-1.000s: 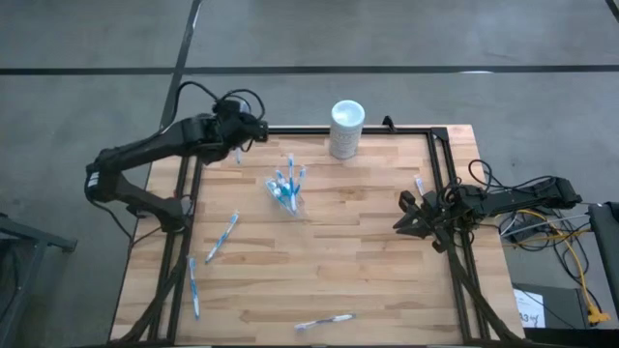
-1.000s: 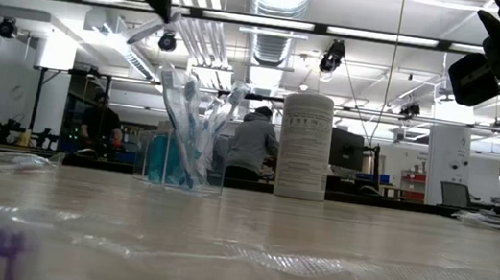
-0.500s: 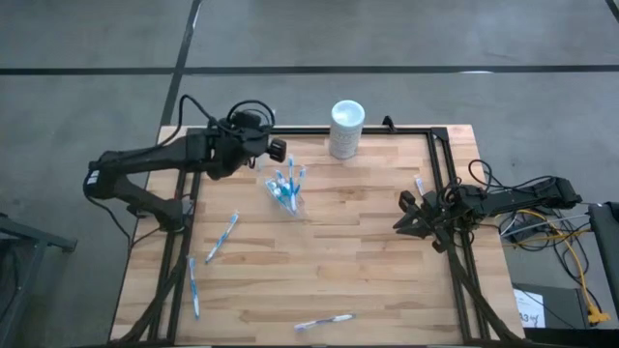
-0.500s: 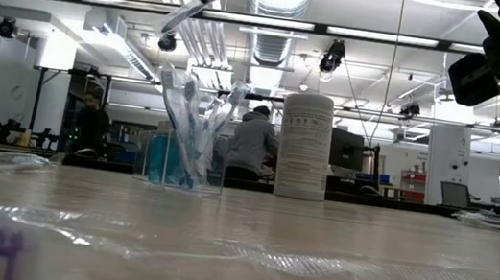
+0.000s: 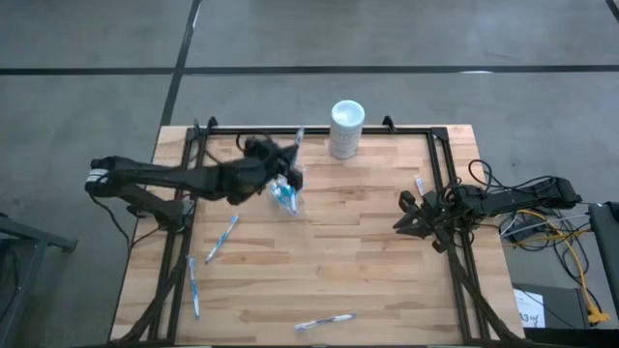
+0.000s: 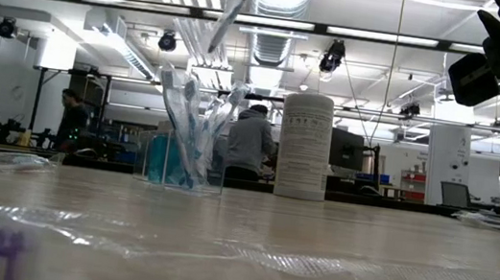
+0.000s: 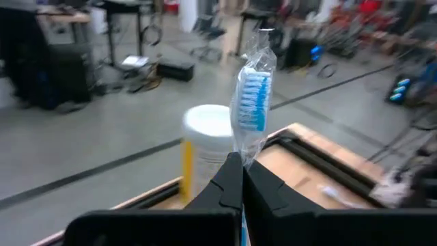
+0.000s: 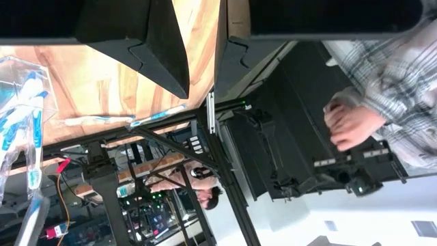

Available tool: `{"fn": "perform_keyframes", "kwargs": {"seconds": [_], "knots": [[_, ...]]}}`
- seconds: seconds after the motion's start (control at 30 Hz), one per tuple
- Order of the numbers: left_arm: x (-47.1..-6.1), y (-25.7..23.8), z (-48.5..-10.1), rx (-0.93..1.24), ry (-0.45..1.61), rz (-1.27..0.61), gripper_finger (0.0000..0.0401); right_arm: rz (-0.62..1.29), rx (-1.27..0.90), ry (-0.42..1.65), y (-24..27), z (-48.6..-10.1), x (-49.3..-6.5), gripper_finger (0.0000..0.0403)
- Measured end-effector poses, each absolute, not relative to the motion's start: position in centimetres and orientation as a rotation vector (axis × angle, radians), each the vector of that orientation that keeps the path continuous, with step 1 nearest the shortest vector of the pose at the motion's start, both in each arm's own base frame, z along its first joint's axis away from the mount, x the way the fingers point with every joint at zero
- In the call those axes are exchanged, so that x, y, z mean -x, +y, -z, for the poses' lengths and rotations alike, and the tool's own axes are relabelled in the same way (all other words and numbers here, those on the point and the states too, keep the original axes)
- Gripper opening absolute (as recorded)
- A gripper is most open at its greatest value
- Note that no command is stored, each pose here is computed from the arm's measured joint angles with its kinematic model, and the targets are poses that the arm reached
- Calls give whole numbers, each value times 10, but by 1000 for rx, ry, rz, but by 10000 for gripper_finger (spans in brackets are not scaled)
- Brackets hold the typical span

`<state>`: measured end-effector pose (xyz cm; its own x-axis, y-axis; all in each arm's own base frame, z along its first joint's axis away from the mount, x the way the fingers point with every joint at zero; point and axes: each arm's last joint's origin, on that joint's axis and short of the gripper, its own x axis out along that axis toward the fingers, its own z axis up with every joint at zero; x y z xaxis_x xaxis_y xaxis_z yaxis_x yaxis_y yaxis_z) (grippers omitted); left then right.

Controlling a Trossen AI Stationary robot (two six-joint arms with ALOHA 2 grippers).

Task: Pick & Place toothbrushing station
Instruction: Put the blue toothbrush into the transparent organizer

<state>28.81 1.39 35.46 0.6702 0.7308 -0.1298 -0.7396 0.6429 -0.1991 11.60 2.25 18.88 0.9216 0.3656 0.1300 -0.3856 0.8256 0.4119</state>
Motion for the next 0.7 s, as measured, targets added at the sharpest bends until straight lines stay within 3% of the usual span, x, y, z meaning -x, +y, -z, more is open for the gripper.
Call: {"fn": "perform_keyframes", "kwargs": {"seconds": [0.23,0.7], "knots": [[-285,-12,-313,240,-74,-807,1,-399,-447,-46,22,-189,-116,68],[-276,-12,-256,263,-103,-816,2,-399,-447,-46,22,-189,-116,68]]}}
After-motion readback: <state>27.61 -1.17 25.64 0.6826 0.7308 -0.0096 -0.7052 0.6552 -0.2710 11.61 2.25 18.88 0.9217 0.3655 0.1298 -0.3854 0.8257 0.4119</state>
